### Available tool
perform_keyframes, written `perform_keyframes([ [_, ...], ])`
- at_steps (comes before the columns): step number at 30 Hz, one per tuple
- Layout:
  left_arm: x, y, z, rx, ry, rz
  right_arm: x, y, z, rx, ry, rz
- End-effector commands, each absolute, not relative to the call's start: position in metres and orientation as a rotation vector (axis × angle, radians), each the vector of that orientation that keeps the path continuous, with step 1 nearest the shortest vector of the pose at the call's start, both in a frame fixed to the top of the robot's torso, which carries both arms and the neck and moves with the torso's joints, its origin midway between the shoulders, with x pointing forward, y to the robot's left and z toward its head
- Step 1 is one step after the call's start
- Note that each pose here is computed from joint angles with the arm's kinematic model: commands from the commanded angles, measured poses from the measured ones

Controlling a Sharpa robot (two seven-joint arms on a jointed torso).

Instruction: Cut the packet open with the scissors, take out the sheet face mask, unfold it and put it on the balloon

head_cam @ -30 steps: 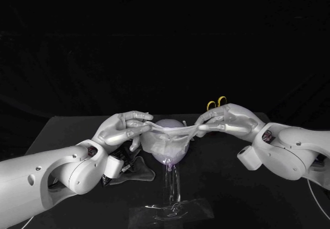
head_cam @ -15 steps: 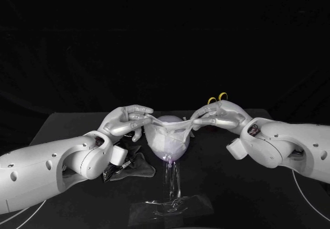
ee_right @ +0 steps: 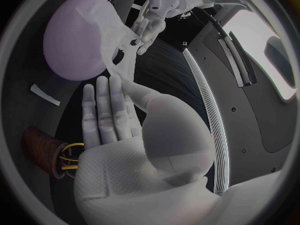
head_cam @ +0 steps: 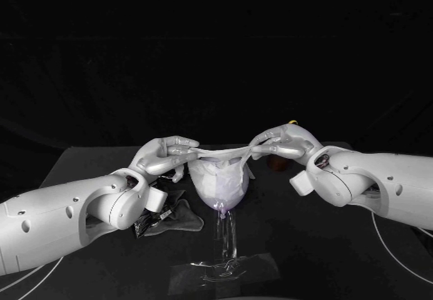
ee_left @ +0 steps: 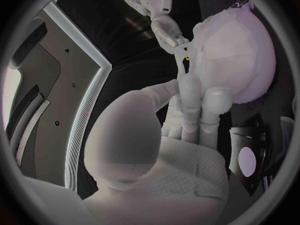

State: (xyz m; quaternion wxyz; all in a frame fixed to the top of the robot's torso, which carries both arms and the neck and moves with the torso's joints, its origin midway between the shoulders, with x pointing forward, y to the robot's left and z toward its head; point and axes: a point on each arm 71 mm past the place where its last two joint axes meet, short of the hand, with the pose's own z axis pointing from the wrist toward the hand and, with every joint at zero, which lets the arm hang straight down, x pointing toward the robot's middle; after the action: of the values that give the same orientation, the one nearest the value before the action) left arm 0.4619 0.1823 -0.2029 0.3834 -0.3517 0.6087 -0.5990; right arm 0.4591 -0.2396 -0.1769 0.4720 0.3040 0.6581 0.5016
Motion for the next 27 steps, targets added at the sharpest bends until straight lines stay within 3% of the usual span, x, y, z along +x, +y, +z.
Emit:
perform_keyframes([
  [1, 0.463, 0.181, -0.202, -0.884, 1.544, -1.517, 0.465, -0.241, -0.175, 0.738, 1.588, 1.212],
  [13, 0.466, 0.174, -0.204, -0.878, 1.575, -1.525, 0.486, -0.23, -0.178, 0.726, 1.631, 1.172],
  [27, 0.471, 0.167, -0.206, -0.855, 1.619, -1.531, 0.494, -0.226, -0.181, 0.714, 1.651, 1.121],
])
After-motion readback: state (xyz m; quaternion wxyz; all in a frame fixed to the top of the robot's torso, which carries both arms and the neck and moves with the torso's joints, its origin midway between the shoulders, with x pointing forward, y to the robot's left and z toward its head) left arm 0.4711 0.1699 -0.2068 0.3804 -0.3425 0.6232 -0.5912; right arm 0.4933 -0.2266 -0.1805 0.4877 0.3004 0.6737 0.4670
